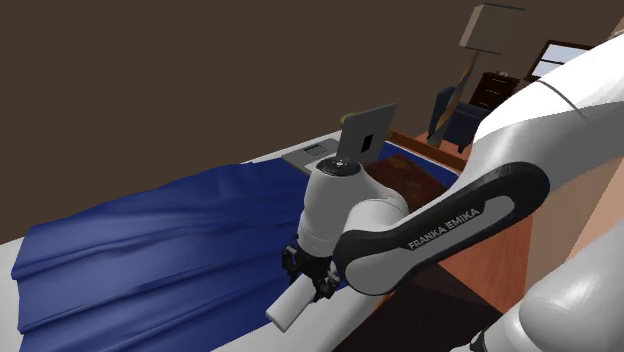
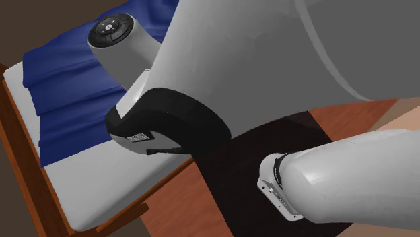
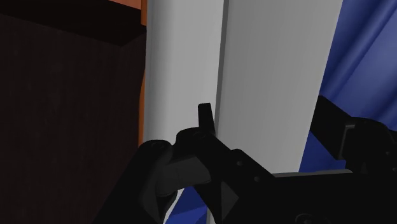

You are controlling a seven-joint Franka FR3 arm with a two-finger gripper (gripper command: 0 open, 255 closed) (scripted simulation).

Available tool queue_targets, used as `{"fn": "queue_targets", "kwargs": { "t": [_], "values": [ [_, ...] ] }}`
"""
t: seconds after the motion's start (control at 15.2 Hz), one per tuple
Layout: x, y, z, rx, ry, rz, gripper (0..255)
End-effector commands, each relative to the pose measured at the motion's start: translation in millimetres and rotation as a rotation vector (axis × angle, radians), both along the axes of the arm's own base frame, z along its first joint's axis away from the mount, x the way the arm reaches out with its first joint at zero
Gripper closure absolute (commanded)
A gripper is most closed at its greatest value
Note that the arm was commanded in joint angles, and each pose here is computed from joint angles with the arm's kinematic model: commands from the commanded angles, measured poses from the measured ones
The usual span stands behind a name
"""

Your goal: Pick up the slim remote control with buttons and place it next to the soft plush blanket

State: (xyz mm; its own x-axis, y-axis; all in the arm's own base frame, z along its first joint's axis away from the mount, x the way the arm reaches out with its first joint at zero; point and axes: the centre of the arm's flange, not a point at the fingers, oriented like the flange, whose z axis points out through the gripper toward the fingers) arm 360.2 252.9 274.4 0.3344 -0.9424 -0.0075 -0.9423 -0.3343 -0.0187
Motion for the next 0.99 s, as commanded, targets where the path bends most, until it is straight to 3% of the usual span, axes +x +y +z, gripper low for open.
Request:
{"fn": "queue_targets", "kwargs": {
  "t": [0.0,0.59,0.92],
  "values": [
    [0,1,9,0.001,0.001,-0.001,255],
    [0,1,53,0.001,0.001,-0.001,255],
    [33,-57,53,0.001,0.001,-0.001,255]
  ]
}}
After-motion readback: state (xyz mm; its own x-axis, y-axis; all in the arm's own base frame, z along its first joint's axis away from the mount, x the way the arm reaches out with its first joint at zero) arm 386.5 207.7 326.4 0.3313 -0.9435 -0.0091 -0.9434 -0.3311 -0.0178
